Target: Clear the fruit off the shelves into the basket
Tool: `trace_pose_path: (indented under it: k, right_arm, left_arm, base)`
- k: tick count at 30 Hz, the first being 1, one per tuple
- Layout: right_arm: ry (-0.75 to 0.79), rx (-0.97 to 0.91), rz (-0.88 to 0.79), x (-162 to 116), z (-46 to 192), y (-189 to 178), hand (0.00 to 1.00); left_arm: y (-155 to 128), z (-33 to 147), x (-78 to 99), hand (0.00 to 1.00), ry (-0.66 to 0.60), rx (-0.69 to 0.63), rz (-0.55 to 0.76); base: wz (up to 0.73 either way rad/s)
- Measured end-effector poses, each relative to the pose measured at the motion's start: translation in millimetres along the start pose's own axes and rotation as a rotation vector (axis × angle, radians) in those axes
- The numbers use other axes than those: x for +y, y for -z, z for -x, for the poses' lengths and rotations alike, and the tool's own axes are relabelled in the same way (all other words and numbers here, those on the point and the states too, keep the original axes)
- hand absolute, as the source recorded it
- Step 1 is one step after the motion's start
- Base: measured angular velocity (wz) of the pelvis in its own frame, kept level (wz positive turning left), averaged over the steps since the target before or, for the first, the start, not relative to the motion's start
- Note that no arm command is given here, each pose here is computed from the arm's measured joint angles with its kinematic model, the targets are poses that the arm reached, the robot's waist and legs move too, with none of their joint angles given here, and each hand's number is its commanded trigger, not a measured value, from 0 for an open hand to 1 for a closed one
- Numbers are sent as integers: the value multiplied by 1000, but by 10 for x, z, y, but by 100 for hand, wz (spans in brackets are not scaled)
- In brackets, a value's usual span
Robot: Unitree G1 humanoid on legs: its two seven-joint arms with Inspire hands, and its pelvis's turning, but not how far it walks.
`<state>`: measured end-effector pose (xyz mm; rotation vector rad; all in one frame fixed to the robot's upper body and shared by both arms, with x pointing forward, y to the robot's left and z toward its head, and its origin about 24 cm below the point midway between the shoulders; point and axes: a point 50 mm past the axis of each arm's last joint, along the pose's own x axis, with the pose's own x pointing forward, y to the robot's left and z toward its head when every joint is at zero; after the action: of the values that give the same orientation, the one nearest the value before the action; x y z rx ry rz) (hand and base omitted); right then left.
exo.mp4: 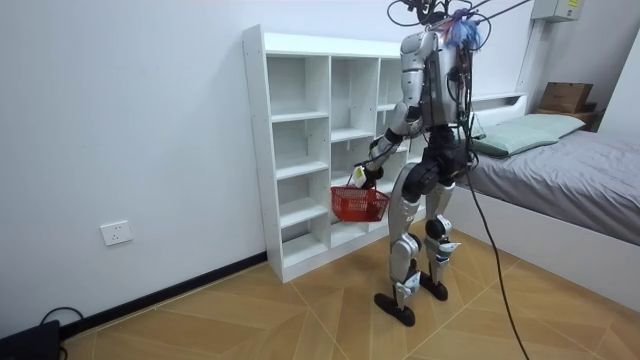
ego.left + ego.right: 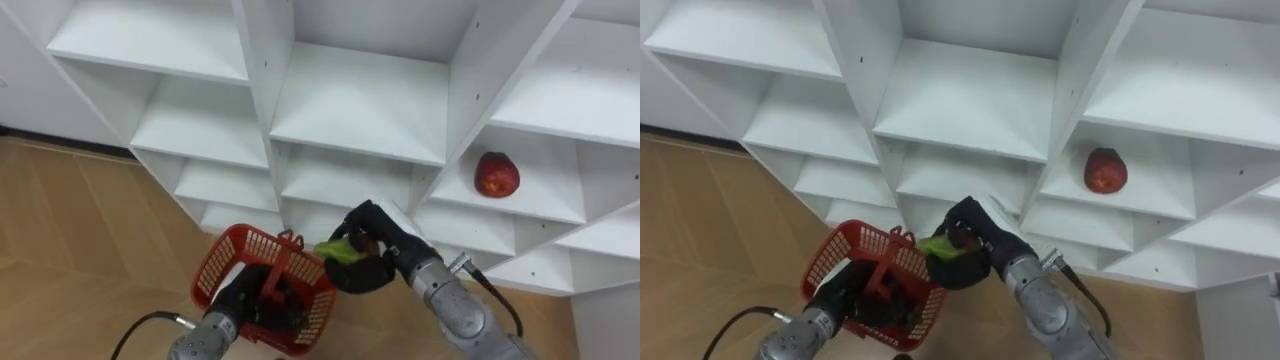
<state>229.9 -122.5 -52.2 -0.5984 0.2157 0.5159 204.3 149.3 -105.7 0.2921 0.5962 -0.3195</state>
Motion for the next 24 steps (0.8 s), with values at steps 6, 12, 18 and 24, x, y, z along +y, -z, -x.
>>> trace_pose_path:
  k: [6, 12, 18, 24]
  right_arm:
    - [-48, 58, 13, 64, 50, 138, 100]
    - [-60, 101, 8, 84, 70, 232, 100]
    - [-71, 117, 22, 95, 79, 263, 100]
    - [-68, 119, 20, 90, 79, 268, 100]
  left_arm:
    - [-58, -8, -38, 100, 43, -42, 3]
    - [-62, -9, -58, 100, 66, -46, 5]
    - [-70, -11, -71, 100, 73, -52, 49]
    - [-64, -7, -85, 100, 95, -52, 64]
  base:
    - [-4]
    - [0]
    - [0]
    - [0]
